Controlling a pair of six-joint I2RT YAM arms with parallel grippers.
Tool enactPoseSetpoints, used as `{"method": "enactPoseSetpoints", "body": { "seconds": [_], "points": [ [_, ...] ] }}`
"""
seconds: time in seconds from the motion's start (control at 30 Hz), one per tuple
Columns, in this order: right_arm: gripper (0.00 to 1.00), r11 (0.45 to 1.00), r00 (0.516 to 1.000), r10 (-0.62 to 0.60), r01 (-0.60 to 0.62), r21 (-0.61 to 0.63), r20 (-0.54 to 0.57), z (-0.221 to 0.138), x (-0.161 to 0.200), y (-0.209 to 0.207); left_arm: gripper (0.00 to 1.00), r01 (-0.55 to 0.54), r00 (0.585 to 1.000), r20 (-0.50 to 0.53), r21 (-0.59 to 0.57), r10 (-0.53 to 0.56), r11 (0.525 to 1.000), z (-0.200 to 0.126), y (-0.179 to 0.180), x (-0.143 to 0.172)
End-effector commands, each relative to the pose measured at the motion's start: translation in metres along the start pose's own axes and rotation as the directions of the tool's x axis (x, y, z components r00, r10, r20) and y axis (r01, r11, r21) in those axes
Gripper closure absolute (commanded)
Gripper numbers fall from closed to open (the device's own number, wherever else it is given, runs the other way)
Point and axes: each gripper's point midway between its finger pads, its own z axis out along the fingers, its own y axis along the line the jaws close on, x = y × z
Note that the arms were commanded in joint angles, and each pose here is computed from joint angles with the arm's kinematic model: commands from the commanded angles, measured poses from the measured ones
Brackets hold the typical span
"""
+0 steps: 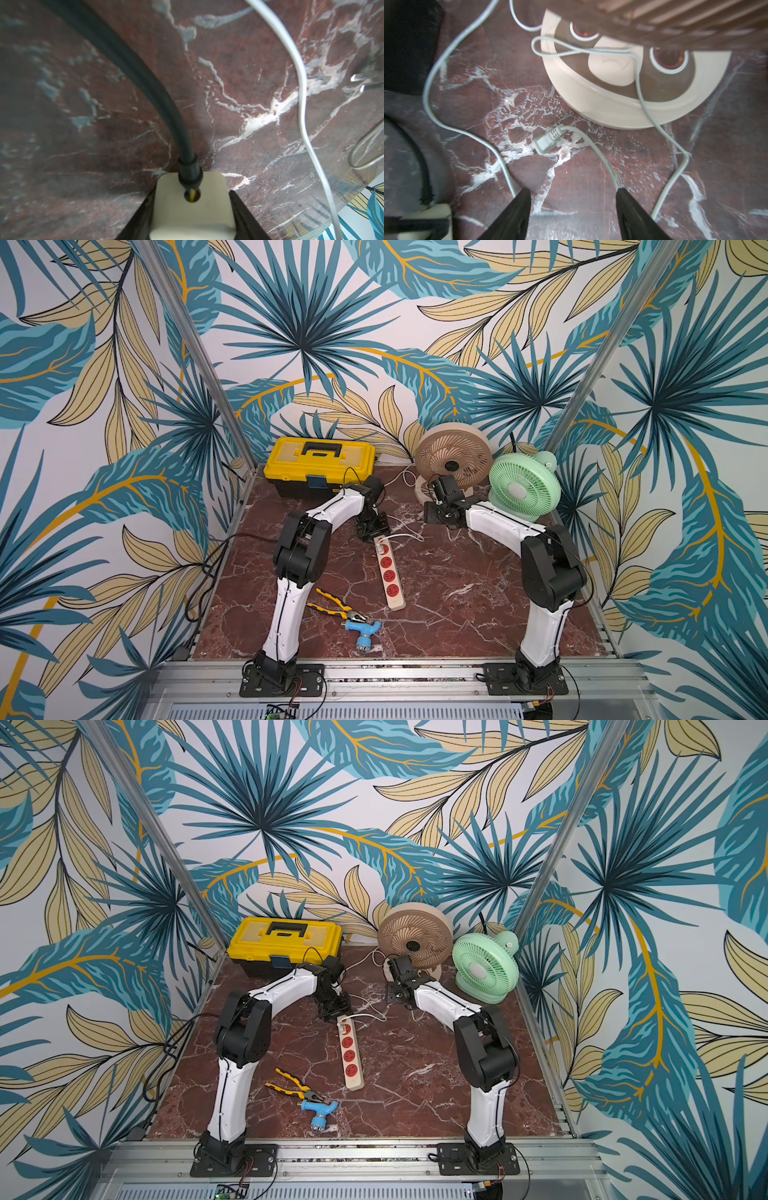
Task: Unplug the desk fan from the power strip
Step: Place the plug at the center of the board, then remove the plug from the socket.
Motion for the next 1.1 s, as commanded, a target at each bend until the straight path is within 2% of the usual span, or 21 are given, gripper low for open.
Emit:
{"method": "enactPoseSetpoints", "body": {
  "seconds": [0.0,0.27,0.47,0.73,0.83,1.07],
  "points": [
    [0.32,1.0,0.999,0.011,-0.01,-0.027,0.031,-0.016,0.001,0.006,1.0,0.07,0.994,-0.056,-0.288,-0.09,0.955,0.068,0.084,0.008],
    [0.33,0.988,0.995,-0.055,0.067,-0.139,0.082,-0.06,0.019,0.052,1.0,0.11,0.988,-0.068,-0.31,-0.137,0.944,0.07,0.085,0.01],
    [0.36,0.945,0.987,-0.108,0.14,-0.294,0.122,-0.08,0.047,0.107,1.0,0.138,0.984,-0.052,-0.371,-0.168,0.918,0.06,0.092,0.013],
    [0.39,0.861,0.969,-0.166,0.234,-0.452,0.186,-0.078,0.082,0.145,1.0,0.221,0.961,-0.065,-0.415,-0.27,0.883,0.058,0.102,0.026],
    [0.4,0.828,0.957,-0.186,0.275,-0.488,0.224,-0.074,0.095,0.151,1.0,0.238,0.949,-0.08,-0.45,-0.305,0.861,0.056,0.106,0.031],
    [0.41,0.77,0.93,-0.207,0.347,-0.535,0.305,-0.076,0.109,0.155,1.0,0.23,0.933,-0.136,-0.486,-0.332,0.843,0.061,0.114,0.038]
  ]
}}
